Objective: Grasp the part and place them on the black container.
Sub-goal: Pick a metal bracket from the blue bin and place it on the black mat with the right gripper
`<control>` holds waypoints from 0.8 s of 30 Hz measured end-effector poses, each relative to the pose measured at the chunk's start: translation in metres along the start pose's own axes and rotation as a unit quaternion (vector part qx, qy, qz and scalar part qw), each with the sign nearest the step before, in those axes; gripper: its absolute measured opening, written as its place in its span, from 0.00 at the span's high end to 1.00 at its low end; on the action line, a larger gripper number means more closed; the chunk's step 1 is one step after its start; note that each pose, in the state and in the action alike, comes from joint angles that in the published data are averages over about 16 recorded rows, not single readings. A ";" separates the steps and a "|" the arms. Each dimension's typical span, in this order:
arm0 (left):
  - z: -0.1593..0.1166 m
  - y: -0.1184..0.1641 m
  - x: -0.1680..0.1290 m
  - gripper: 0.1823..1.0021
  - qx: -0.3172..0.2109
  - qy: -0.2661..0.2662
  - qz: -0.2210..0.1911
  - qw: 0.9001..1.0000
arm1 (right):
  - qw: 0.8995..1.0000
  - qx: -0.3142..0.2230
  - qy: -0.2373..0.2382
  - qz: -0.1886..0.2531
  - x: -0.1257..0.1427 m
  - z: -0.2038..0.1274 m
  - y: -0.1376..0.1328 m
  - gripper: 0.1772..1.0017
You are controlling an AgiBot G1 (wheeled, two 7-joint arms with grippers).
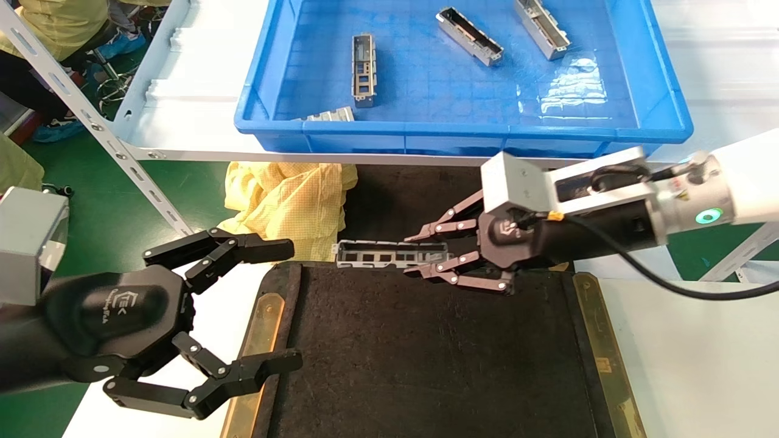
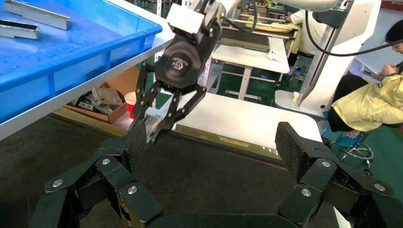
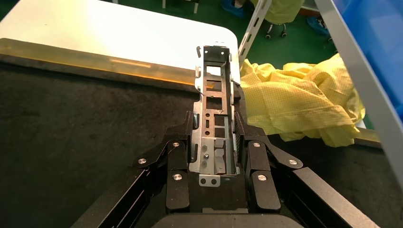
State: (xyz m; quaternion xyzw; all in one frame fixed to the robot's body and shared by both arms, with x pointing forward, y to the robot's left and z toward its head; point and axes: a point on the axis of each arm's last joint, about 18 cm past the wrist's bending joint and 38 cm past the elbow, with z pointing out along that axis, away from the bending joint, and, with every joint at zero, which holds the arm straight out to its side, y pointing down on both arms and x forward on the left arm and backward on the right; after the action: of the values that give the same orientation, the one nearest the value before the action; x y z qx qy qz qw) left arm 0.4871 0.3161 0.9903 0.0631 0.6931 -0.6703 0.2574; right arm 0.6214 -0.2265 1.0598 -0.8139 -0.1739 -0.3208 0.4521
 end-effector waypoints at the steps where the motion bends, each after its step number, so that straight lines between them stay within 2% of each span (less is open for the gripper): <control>1: 0.000 0.000 0.000 0.00 0.000 0.000 0.000 1.000 | 1.000 0.000 0.000 0.001 -0.001 0.004 0.003 0.78; 24: 0.000 0.000 0.000 0.00 0.000 0.000 0.000 1.000 | 0.999 -0.023 -0.019 0.038 -0.032 0.127 0.062 0.78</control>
State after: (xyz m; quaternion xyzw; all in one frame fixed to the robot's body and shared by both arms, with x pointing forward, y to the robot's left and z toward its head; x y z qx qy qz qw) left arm 0.4871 0.3161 0.9903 0.0631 0.6931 -0.6703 0.2574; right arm 0.6802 -0.1521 0.9507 -0.8362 -0.1442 -0.2916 0.4415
